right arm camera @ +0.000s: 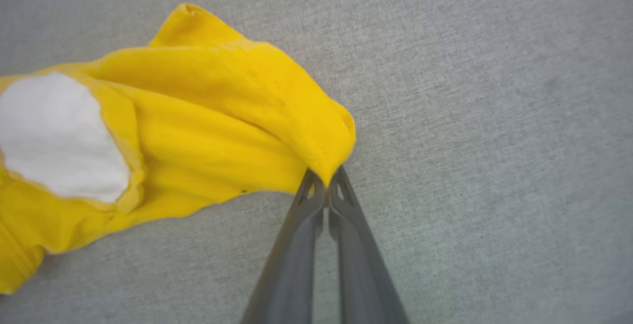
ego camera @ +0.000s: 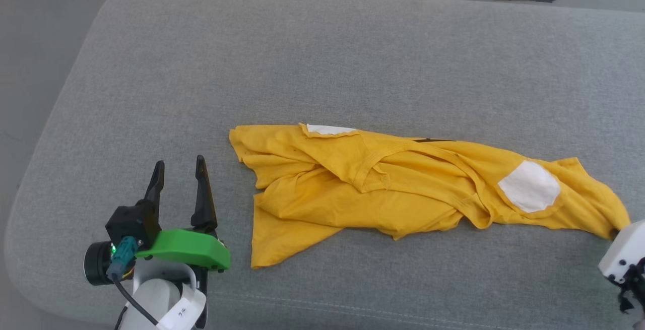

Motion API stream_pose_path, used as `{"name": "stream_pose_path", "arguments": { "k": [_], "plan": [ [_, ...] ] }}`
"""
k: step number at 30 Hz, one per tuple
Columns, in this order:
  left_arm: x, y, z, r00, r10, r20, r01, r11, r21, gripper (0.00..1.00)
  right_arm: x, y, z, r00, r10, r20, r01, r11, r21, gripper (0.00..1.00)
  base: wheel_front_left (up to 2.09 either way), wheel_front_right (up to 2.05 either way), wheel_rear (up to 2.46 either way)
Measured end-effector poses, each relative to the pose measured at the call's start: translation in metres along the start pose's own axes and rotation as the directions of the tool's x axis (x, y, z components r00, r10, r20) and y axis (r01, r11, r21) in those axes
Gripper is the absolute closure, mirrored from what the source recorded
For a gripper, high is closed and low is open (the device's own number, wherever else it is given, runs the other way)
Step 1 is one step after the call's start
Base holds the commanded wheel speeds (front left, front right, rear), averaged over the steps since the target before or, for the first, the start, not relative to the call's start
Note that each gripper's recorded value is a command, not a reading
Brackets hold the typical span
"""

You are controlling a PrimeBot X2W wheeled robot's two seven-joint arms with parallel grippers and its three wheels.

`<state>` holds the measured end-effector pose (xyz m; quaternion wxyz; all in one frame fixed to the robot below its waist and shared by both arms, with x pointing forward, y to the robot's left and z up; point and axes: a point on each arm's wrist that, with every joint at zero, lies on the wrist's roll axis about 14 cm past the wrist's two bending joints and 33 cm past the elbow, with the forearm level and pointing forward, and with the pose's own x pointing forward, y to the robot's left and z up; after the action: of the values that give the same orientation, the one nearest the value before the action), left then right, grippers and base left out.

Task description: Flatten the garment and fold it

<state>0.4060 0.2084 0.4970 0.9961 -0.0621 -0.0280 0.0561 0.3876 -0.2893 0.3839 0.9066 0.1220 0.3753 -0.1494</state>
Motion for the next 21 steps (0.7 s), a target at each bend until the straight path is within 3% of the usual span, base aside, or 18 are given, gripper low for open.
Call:
{"name": "stream_pose_path", "arguments": {
  "k": [2,3,4,13,17,21],
  "plan": [
    [0.000,-0.002,-0.001,1.000,-0.005,-0.004,0.005,1.000,-0.002,0.00,-0.001,0.003,-0.006,1.000,0.019,-0.012,-0.018,1.000,0.013,1.00,0.00,0.00,0.00],
    [0.000,-0.002,-0.002,1.000,-0.006,-0.005,0.006,1.000,-0.003,0.00,-0.001,0.006,-0.004,1.000,0.031,0.003,-0.031,0.999,0.021,0.77,0.00,0.00,0.00],
    [0.000,-0.003,-0.002,1.000,-0.009,-0.006,0.009,1.000,-0.004,0.00,-0.002,0.009,0.000,0.999,0.043,0.031,-0.044,0.999,0.029,0.00,0.00,0.00,0.00],
    [-0.003,-0.006,-0.001,1.000,-0.017,-0.018,0.016,0.999,-0.035,0.00,-0.019,0.019,0.048,0.954,0.097,0.282,-0.132,0.986,0.106,0.00,0.00,0.00,0.00],
    [0.001,-0.026,-0.012,0.992,-0.087,-0.092,0.073,0.987,-0.147,0.00,-0.022,0.022,0.056,0.944,0.106,0.312,-0.141,0.986,0.091,0.00,0.00,0.00,0.00],
    [0.018,-0.070,-0.018,0.954,-0.231,-0.192,0.169,0.941,-0.293,0.00,-0.021,0.024,0.057,0.943,0.110,0.314,-0.142,0.987,0.078,0.00,0.00,0.00,0.00]
  ]
}}
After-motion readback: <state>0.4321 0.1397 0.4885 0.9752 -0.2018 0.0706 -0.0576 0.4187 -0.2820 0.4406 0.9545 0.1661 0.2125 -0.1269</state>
